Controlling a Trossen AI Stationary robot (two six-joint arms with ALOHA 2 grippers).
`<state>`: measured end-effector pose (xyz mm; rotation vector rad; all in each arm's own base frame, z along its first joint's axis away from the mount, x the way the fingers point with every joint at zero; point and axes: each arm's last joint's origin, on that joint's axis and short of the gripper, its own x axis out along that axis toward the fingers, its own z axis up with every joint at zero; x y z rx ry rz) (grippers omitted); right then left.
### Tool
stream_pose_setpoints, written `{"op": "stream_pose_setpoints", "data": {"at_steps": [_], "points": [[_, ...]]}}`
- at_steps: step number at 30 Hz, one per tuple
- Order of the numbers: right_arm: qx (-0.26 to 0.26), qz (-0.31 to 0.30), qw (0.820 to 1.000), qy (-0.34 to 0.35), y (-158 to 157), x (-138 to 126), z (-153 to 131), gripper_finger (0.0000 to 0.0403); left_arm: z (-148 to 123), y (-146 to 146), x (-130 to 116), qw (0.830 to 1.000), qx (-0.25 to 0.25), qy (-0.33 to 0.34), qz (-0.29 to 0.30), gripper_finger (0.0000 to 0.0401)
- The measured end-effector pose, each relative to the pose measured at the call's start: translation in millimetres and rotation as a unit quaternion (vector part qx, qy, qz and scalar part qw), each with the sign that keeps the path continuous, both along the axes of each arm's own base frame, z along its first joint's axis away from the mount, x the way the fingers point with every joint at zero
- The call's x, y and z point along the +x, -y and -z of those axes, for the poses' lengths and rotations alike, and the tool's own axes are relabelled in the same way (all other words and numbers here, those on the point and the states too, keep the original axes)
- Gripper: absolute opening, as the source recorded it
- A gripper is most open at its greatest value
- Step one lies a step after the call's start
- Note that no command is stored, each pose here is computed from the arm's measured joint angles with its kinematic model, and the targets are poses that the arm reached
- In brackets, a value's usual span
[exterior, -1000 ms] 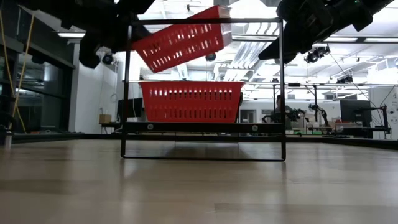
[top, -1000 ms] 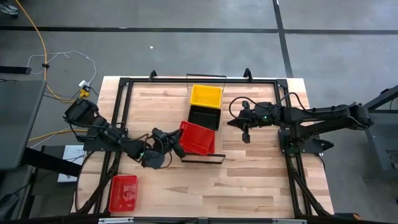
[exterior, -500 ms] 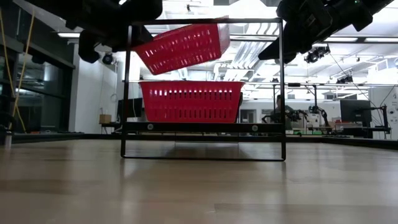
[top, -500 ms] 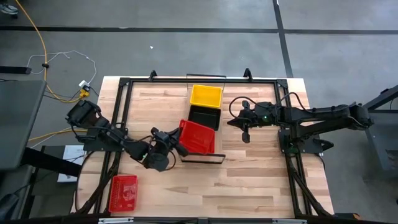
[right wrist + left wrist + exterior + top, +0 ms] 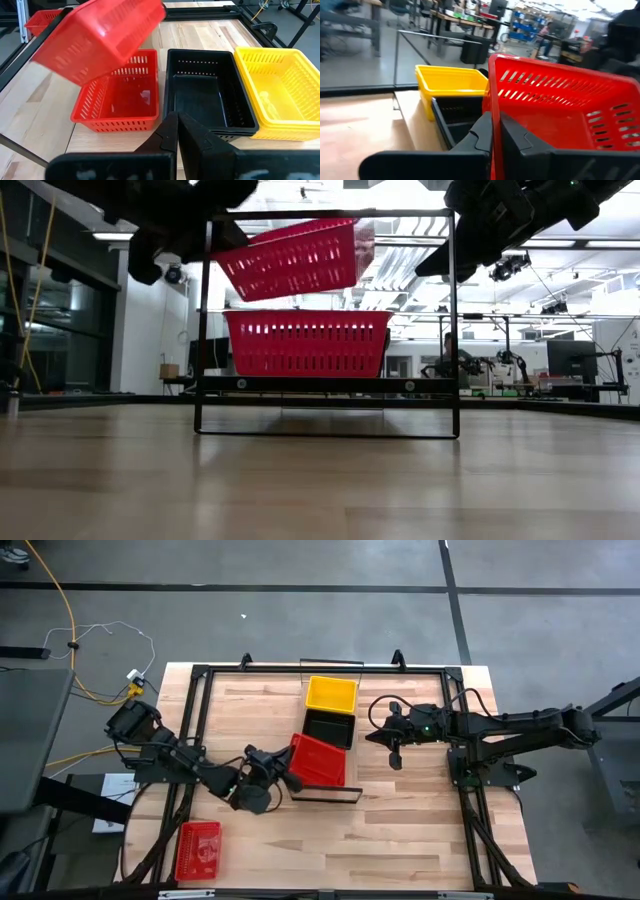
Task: Stack baskets on shelf by color
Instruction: Stack the top red bin on the red bin on the shelf
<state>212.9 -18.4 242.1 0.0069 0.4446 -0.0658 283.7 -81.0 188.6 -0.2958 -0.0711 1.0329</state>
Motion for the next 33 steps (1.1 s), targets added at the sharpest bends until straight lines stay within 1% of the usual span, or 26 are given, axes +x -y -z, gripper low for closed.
{"op": "stream_pose_setpoints", "data": {"at_steps": [6, 10, 16, 21, 33], "points": [[0.0, 0.0, 1.0, 0.0, 0.0, 0.0, 0.0, 0.0, 0.8, 12.6, -4.8, 1.0, 0.001, 0.017, 0.001, 0.0], [0.0, 0.0, 1.0, 0.0, 0.0, 0.0, 0.0, 0.0, 7.4, 10.7, -2.0, 1.0, -0.003, 0.021, -0.006, 0.0], [0.006, 0.003, 1.0, 0.001, 0.0, 0.1, -0.1, 0.0, 18.3, 5.6, 4.7, 0.999, -0.024, 0.041, -0.009, 0.0], [0.006, 0.003, 1.0, 0.001, 0.0, 0.1, -0.2, 0.0, 19.1, 5.4, 4.7, 0.999, -0.021, 0.039, -0.012, 0.0], [0.004, 0.002, 1.0, 0.001, 0.0, 0.1, -0.1, 0.0, 17.7, -0.2, 3.7, 0.998, 0.007, 0.027, -0.048, 0.0]]}}
